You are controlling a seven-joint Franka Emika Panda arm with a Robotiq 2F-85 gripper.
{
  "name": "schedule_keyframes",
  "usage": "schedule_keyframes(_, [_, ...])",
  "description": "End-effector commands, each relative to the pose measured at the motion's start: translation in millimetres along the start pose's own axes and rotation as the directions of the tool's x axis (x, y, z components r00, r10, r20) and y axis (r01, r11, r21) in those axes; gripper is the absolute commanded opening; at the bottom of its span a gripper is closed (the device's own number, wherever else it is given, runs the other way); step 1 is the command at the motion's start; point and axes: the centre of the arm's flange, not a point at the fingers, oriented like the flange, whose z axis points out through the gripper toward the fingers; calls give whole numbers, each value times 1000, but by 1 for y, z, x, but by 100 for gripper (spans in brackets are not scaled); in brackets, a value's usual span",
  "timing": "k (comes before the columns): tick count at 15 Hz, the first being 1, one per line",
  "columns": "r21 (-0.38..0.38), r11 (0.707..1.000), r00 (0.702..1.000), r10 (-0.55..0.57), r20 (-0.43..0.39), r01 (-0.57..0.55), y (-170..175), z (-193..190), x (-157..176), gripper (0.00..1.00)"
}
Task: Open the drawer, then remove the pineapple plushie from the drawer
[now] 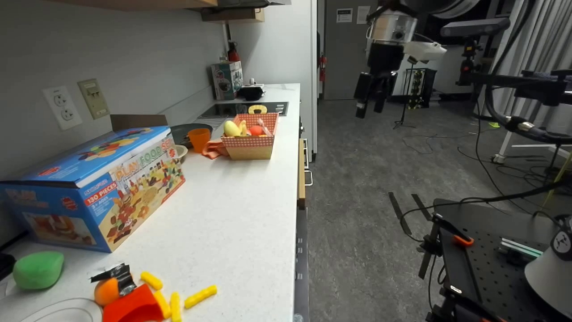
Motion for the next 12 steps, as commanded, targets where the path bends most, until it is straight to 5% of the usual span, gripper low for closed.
schedule_keyframes(1, [-7,995,994,104,-19,-104,20,48,69,100])
schedule_keyframes(12, [5,988,988,152,-20,-152,26,73,85,100])
